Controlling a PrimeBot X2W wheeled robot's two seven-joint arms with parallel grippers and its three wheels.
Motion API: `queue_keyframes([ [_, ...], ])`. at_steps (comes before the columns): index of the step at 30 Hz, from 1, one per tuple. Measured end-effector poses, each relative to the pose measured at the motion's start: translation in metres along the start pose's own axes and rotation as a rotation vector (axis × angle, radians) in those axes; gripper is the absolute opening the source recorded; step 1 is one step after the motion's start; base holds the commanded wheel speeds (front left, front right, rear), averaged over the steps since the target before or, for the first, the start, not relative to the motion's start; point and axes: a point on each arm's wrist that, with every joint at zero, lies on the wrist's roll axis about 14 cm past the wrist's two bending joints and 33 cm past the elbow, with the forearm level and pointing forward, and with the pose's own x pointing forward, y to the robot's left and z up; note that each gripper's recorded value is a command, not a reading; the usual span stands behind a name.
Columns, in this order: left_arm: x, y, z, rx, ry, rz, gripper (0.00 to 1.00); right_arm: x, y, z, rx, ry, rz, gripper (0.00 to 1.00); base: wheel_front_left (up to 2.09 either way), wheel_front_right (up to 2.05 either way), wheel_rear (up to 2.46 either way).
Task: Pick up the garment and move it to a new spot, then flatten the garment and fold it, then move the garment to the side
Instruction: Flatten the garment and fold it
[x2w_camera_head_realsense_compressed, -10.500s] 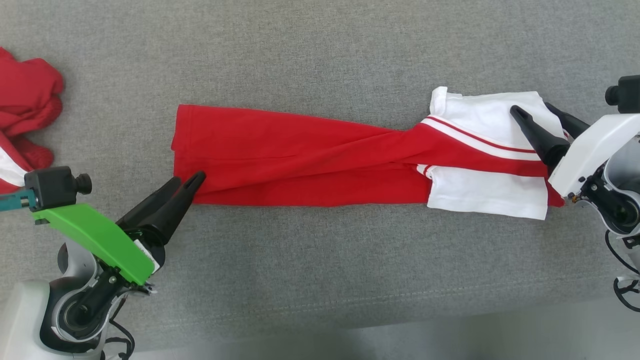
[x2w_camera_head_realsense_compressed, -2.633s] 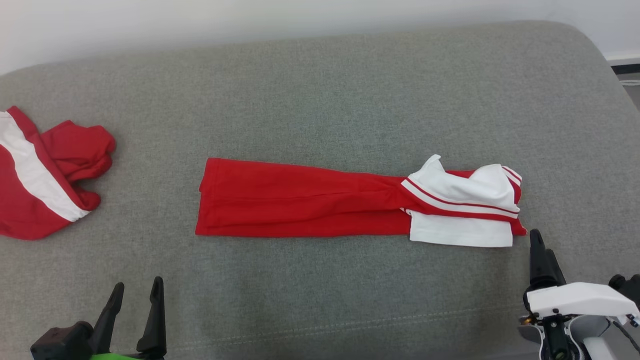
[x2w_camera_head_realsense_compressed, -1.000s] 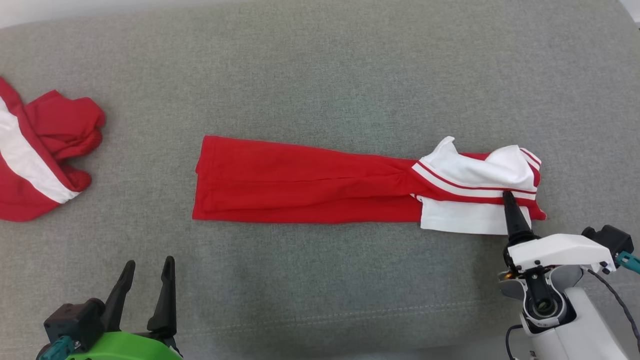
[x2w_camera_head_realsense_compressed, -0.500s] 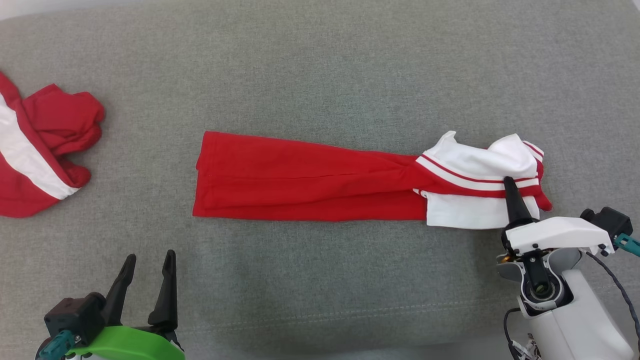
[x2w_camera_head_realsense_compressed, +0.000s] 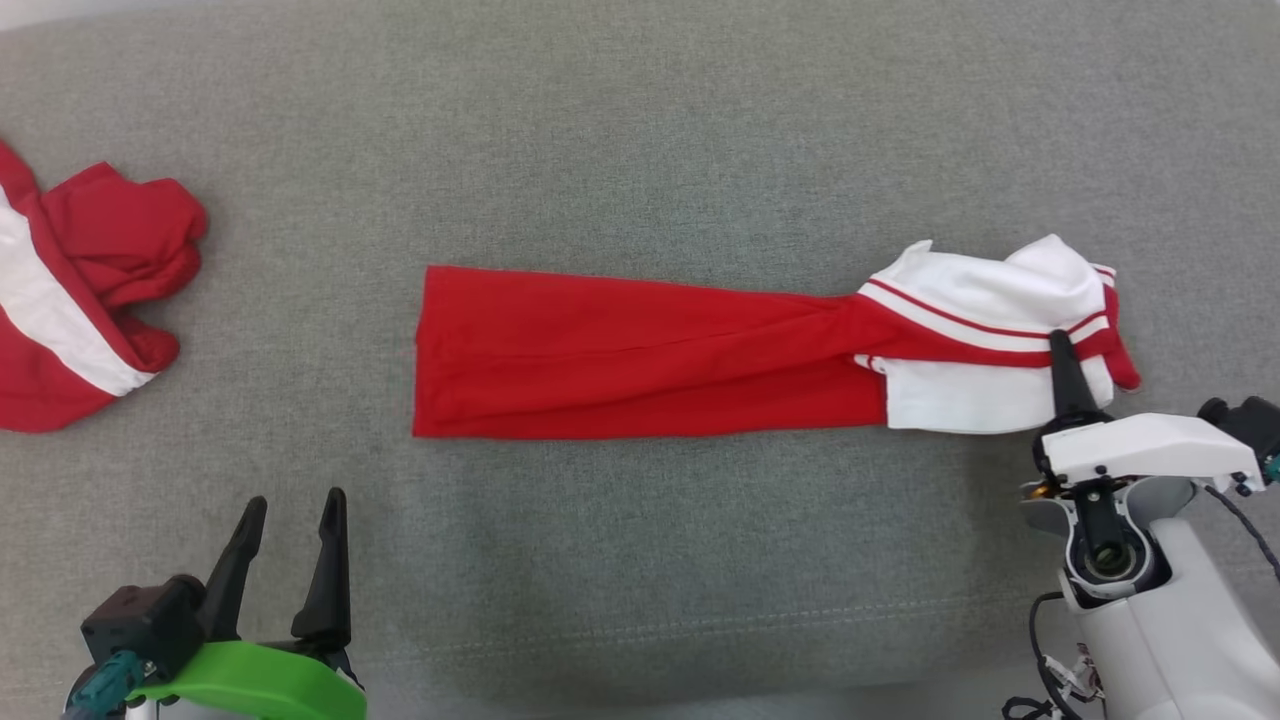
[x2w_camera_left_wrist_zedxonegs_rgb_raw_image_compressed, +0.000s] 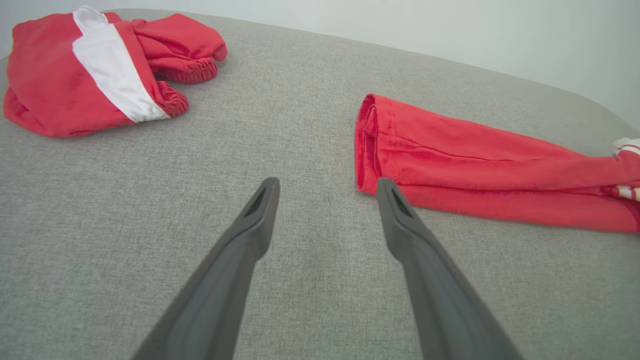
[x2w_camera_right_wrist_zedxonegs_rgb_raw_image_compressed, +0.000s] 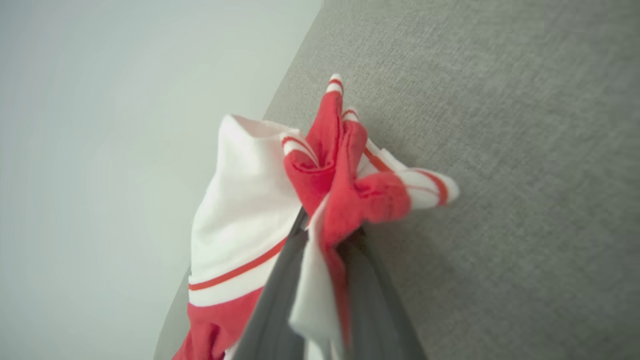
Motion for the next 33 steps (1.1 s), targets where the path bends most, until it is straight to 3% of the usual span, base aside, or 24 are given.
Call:
queue_keyframes([
  [8, 0.003, -0.001, 0.002, -0.002, -0.009, -0.004, 1.00, 0.000, -0.014, 0.032, -0.048, -0.072, -0.016, 0.00, 0.00, 0.00, 0.00],
  [16, 0.006, -0.002, 0.002, -0.004, -0.010, -0.008, 1.00, 0.000, -0.017, 0.063, -0.200, -0.115, 0.011, 0.00, 0.00, 0.00, 0.00],
  [24, 0.010, -0.009, 0.007, -0.018, -0.034, -0.023, 1.00, 0.006, 0.039, 0.063, -0.397, -0.110, 0.207, 0.00, 0.00, 0.00, 0.00],
  [33, 0.000, -0.004, 0.017, -0.022, -0.075, -0.005, 1.00, -0.014, 0.108, 0.012, -0.629, -0.016, 0.480, 0.00, 0.00, 0.00, 0.00],
])
